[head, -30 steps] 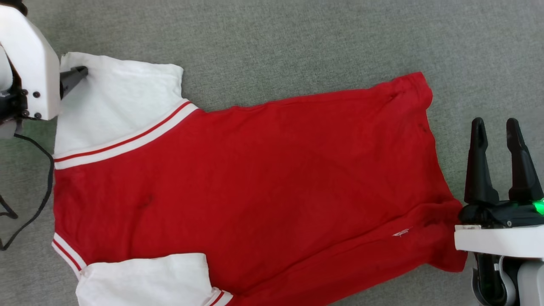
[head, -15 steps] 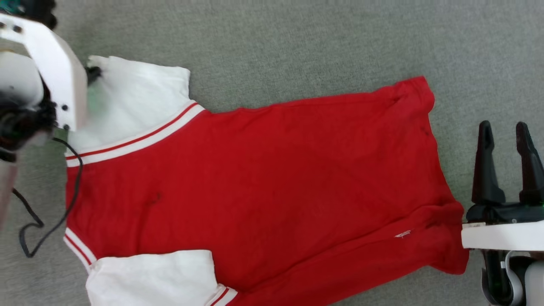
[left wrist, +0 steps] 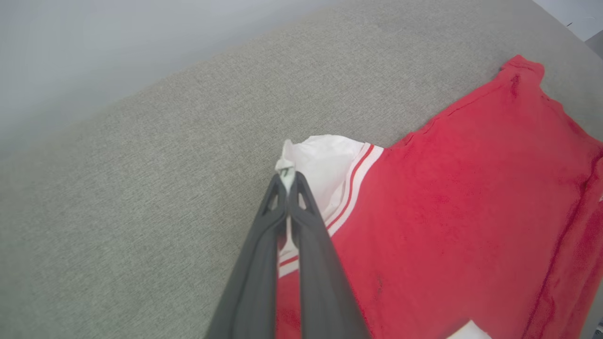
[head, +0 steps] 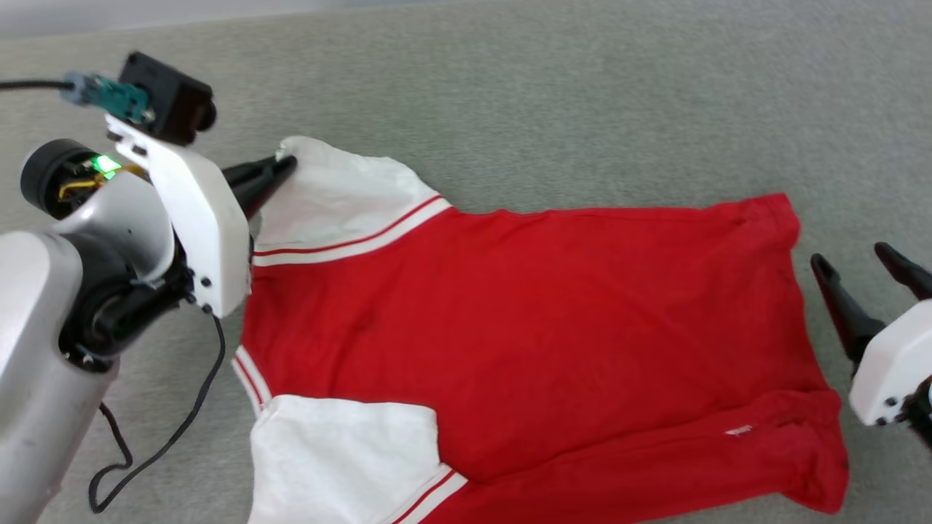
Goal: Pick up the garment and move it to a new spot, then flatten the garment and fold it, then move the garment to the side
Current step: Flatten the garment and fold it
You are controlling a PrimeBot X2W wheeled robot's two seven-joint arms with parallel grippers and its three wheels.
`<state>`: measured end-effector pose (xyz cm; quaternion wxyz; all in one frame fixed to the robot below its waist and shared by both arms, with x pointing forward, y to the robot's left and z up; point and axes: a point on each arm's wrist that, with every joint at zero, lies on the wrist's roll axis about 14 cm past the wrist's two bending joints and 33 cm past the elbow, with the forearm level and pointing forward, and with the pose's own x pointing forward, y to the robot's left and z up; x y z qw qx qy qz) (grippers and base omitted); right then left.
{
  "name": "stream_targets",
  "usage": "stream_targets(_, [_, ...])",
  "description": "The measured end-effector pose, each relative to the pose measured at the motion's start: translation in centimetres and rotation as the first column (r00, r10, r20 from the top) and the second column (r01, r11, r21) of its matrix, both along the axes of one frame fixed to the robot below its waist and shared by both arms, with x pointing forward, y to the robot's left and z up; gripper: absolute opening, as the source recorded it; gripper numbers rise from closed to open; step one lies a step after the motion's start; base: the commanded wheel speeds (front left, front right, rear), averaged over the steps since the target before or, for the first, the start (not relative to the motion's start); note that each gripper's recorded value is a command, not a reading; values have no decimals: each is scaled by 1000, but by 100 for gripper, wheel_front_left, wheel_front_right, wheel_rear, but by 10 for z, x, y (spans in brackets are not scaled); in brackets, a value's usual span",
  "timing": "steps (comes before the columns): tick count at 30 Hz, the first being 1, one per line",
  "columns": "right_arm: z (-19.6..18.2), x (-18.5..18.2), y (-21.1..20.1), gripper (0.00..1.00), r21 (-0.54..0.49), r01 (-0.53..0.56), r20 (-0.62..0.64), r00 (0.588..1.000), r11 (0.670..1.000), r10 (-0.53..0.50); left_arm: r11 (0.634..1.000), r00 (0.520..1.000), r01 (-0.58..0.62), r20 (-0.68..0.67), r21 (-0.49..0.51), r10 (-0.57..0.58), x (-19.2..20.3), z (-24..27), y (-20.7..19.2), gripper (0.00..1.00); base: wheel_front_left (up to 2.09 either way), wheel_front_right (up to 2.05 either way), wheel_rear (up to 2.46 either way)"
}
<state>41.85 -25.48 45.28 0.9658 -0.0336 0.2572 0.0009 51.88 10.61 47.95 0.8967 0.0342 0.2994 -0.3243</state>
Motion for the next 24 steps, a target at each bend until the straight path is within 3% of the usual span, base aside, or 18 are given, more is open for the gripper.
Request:
stream_targets(8, [-1,20,7,100,-74,-140,-270,956,987,116,999,997,39,62,-13,-38,-45,25,6,0,0,0,0])
stream_targets(15, [-21,41,12,100,-83,-192,-462,877,978,133,998,997,45,70,-32,-43,-68,24,7,0,0,0,0])
stream_targets(16, [-37,55,14,100,-95,-210,-525,841,973,130,998,997,27,77,-59,-22,-71,22,9,0,0,0,0])
stream_targets(24, [-83,59,21,100,-94,-233,-645,755,968,119,998,998,14,62,-63,-10,-79,11,12,0,0,0,0])
